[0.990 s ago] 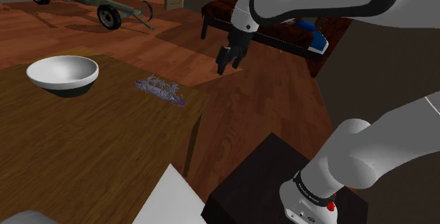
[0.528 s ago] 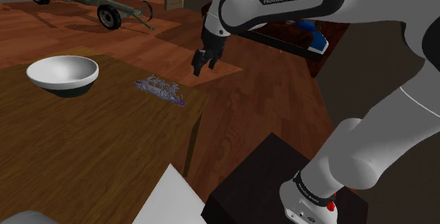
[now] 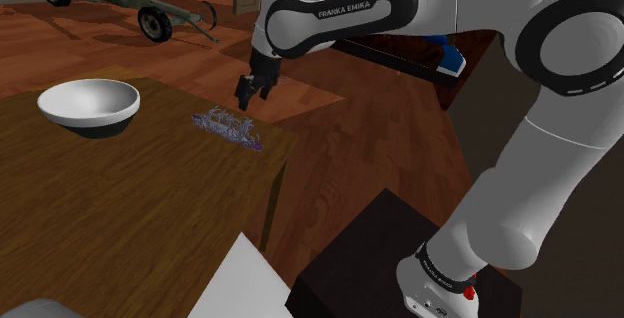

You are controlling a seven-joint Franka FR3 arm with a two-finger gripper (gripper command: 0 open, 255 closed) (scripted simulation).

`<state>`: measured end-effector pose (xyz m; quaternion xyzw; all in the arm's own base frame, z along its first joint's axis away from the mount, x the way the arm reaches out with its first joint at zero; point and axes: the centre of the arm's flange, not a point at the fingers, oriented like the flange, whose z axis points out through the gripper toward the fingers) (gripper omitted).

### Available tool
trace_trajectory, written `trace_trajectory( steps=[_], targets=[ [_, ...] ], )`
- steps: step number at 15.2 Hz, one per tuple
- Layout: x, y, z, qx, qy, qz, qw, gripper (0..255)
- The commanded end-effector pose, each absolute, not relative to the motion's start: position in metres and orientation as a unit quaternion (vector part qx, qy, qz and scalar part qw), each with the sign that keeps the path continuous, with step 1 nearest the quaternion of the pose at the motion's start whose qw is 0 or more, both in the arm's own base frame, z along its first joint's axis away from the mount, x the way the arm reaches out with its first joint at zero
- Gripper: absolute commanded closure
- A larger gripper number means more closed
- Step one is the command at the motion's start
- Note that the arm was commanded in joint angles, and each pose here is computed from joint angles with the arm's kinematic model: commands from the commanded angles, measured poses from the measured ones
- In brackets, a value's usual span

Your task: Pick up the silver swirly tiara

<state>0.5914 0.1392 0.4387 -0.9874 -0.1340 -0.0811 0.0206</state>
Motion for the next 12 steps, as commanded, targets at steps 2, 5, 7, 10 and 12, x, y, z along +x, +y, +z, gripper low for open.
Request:
trace_trajectory(
  steps=[2,5,7,10,12],
  targets=[
    [0.619,0.163,0.429,-0.983,-0.155,-0.091,0.026,0],
    [0.635,0.177,0.417,-0.981,-0.167,-0.096,0.029,0],
    [0.635,0.177,0.406,-0.981,-0.167,-0.096,0.029,0],
    [0.635,0.177,0.39,-0.981,-0.167,-0.096,0.029,0],
    [0.635,0.177,0.382,-0.981,-0.167,-0.096,0.029,0]
  ],
)
